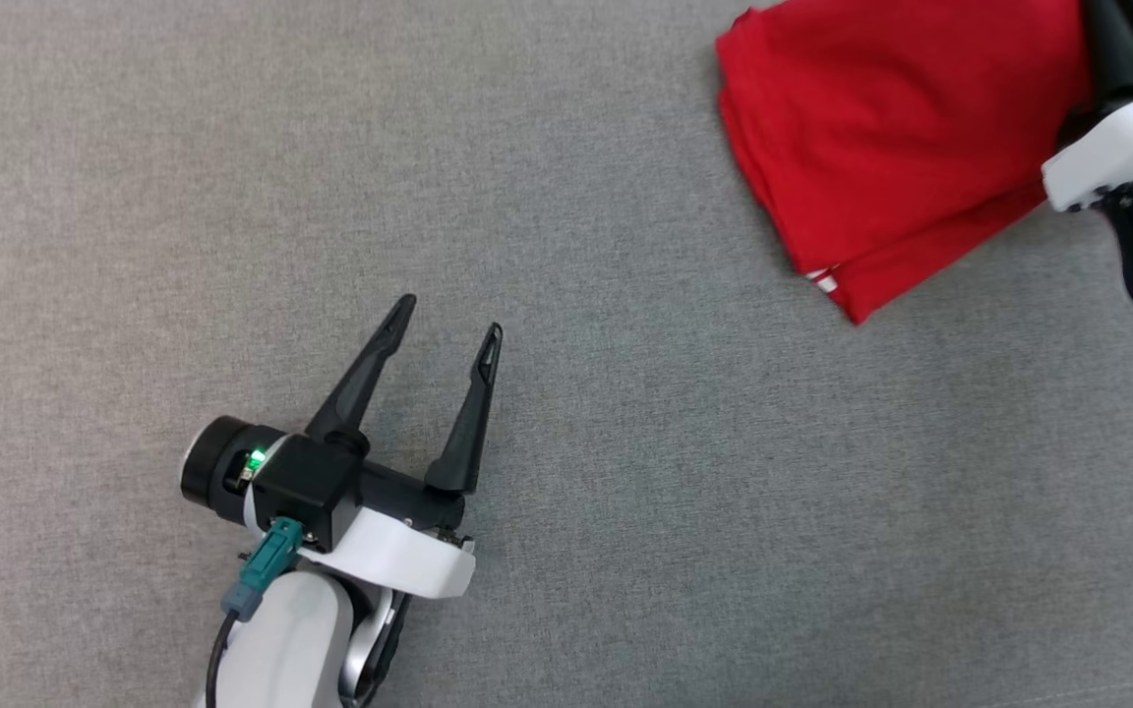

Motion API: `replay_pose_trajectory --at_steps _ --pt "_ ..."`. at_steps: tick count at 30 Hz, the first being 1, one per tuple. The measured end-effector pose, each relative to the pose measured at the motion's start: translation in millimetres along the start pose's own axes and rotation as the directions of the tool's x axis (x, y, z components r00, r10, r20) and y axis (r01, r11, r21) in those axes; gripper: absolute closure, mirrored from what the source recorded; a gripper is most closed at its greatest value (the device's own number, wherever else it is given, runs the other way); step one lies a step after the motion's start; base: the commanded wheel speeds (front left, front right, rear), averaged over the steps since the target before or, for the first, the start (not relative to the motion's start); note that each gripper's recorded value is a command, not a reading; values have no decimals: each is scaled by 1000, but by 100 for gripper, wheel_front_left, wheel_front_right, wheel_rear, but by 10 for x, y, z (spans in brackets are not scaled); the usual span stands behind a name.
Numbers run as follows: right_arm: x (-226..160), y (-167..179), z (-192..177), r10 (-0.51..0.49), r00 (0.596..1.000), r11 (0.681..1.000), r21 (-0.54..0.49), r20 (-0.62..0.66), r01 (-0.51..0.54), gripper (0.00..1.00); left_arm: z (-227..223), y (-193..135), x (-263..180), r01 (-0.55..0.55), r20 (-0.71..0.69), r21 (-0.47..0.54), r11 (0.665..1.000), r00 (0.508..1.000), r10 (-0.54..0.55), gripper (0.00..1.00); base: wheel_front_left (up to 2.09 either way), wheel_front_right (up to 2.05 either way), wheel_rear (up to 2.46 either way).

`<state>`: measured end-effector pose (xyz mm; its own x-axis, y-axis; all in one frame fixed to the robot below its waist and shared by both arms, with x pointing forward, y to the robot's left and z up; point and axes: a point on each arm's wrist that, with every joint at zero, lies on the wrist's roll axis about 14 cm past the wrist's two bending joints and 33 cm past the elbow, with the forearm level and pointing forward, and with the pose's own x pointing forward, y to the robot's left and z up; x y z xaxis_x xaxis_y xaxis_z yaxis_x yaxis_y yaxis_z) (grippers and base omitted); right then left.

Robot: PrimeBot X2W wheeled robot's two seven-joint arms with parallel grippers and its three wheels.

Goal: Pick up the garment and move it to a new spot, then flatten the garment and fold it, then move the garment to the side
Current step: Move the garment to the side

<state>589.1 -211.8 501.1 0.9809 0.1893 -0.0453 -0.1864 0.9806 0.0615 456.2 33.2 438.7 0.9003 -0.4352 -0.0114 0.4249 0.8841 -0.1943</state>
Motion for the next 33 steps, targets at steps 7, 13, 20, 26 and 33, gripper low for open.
replay_pose_trajectory --at_steps 7,13,20,26,33 --pt "133 -217 75 -34 999 999 -35 25 35 100 -114 100 46 -10 -20 13 1000 1000 11 0 0 0 0" --pt "164 -432 202 -77 995 995 -60 57 81 100 -189 123 54 -8 -36 19 1000 999 8 0 0 0 0" --pt "177 -640 198 -119 992 989 -86 52 123 100 -278 153 54 -5 -57 26 1000 998 7 0 0 0 0" --pt "175 -849 187 -170 985 982 -79 37 172 100 -287 180 78 -4 -57 34 999 998 6 0 0 0 0" --pt "143 -1050 125 -211 977 971 -118 -8 208 100 -288 207 56 -6 -61 45 999 998 9 0 0 0 0"
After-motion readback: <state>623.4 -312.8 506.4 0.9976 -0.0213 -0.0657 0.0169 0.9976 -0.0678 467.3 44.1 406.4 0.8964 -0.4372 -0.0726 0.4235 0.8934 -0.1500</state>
